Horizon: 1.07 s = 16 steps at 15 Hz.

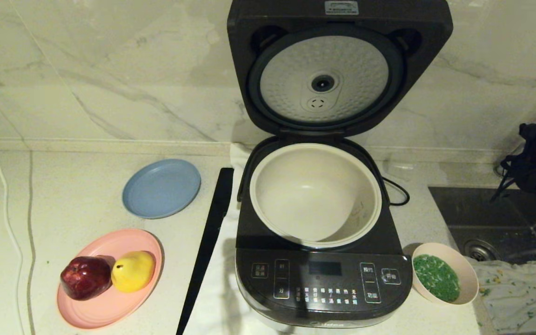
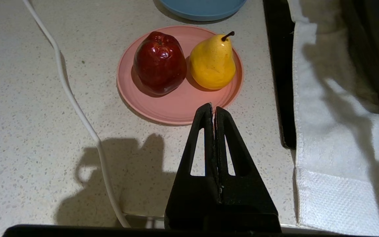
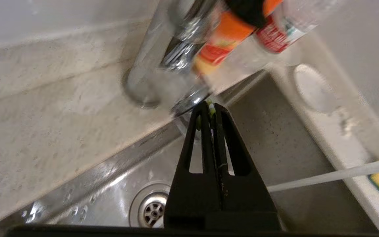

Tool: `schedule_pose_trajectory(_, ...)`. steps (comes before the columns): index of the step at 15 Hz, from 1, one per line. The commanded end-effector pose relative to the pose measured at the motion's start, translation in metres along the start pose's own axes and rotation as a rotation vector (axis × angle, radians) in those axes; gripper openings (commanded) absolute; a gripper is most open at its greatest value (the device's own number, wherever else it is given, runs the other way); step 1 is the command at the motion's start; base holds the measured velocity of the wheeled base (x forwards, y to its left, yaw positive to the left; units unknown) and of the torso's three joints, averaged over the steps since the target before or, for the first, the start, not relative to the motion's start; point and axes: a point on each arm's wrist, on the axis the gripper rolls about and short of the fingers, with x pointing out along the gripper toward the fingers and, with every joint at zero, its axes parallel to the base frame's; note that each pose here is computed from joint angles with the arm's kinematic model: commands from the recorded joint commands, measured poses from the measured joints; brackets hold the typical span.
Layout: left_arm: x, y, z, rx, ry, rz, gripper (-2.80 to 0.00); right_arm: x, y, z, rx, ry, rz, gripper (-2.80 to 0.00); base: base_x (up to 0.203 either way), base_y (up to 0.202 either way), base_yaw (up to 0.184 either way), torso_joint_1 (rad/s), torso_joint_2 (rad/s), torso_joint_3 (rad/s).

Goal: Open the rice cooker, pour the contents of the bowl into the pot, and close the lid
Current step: Turn on the tap, then fill a bowl with water from the tap

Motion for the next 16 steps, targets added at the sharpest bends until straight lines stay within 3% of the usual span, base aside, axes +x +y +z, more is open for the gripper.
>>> schedule_pose_trajectory(1,0.0,0.0,0.0,0.0,-0.001,0.0,-2.8,-0.001,-0.002,0.005,0.013,-0.016,-0.005,-2.8,0.0,0.0,0.0,0.0,0.0,0.0)
schedule_pose_trajectory(6,0.0,0.0,0.0,0.0,-0.001,0.0,-2.8,-0.039,-0.019,0.049,0.077,-0.106,0.011,-2.8,0.0,0.0,0.0,0.0,0.0,0.0)
schedule_pose_trajectory(9,0.0,0.0,0.0,0.0,-0.001,0.0,-2.8,-0.094,-0.037,0.066,0.093,-0.084,0.106,-2.8,0.0,0.0,0.0,0.0,0.0,0.0)
schedule_pose_trajectory(11,0.0,0.0,0.0,0.0,-0.001,0.0,-2.8,-0.133,-0.06,0.074,0.113,0.024,0.203,-2.8,0.0,0.0,0.0,0.0,0.0,0.0)
schedule_pose_trajectory(13,0.0,0.0,0.0,0.0,-0.001,0.0,-2.8,-0.181,-0.094,0.074,0.12,0.226,0.363,-2.8,0.0,0.0,0.0,0.0,0.0,0.0)
schedule_pose_trajectory(16,0.0,0.0,0.0,0.0,-0.001,0.0,-2.8,-0.254,-0.141,0.065,0.135,0.437,0.555,-2.8,0.0,0.0,0.0,0.0,0.0,0.0)
